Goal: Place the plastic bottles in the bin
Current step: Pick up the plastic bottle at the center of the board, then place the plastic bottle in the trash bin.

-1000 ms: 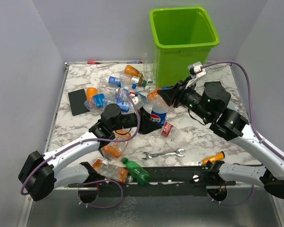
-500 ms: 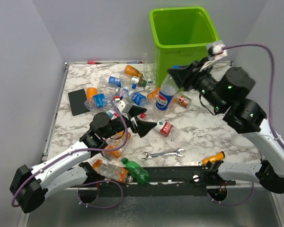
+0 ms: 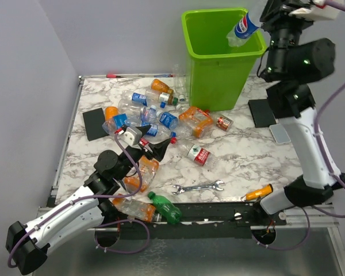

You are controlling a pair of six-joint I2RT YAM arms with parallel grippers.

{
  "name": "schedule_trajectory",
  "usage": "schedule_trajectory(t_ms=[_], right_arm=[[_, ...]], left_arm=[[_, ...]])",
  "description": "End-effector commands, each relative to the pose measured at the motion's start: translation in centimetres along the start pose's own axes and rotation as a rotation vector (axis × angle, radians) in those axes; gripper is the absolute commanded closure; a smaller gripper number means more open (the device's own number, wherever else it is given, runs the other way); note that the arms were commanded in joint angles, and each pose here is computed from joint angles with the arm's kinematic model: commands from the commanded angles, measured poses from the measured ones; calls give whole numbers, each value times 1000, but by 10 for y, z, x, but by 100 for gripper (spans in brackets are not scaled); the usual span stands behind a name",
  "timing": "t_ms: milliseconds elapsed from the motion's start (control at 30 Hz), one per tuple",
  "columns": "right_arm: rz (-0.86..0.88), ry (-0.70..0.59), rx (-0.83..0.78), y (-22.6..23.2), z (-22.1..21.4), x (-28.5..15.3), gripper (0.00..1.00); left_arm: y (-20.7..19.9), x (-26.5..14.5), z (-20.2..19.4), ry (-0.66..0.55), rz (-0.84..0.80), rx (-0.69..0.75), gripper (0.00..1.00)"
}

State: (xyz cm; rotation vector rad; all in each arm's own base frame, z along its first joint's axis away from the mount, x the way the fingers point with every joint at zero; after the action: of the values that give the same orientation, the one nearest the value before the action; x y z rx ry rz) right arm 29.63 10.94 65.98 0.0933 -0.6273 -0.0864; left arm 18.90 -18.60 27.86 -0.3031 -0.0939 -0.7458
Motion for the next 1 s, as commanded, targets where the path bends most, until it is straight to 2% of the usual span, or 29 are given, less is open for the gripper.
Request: schedule_trajectory(t_ms=[0, 167, 367, 500, 533, 567, 633, 700, 800, 967], right_arm=[[-121, -53, 30, -18, -44, 46, 100], [-172, 5, 54, -30, -118, 83, 100], [-138, 147, 39, -17, -196, 88, 100], [-108, 237, 28, -11, -229, 83, 99], [-98, 254, 28, -10, -233, 80, 93], [-85, 267, 28, -10, -236, 78, 83], [-65, 285, 33, -7, -238, 74, 55], [-53, 295, 42, -7, -234, 71, 35], [-31, 292, 62, -6, -220, 68, 26], [1, 303, 126, -7, -179, 57, 24]], left_arm=[[16, -4, 2, -22, 113, 45, 1], [19, -3, 3, -29, 139, 38, 1], [28, -3, 4, -44, 213, 38, 1], [42, -5, 5, -71, 332, 3, 1], [43, -6, 5, -75, 345, 3, 1], [45, -6, 4, -76, 354, 3, 1], [45, -6, 3, -76, 357, 5, 1], [45, -5, 2, -70, 353, 6, 1], [46, -3, 0, -62, 360, 12, 1], [52, -3, -3, -57, 409, 13, 1]])
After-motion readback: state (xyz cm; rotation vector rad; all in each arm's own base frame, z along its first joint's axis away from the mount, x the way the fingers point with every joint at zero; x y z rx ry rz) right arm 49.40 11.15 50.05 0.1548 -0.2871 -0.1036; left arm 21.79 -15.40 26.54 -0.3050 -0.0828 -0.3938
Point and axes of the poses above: each gripper's point midway between its finger pads, its own x axis out along the fingers, its own y axis along the line the jaws close on, z = x × y, the point moved 5 cm from there along -x, back along the fingers, and after that the axes turned 7 degrees about -x, right-handed, at the moved point
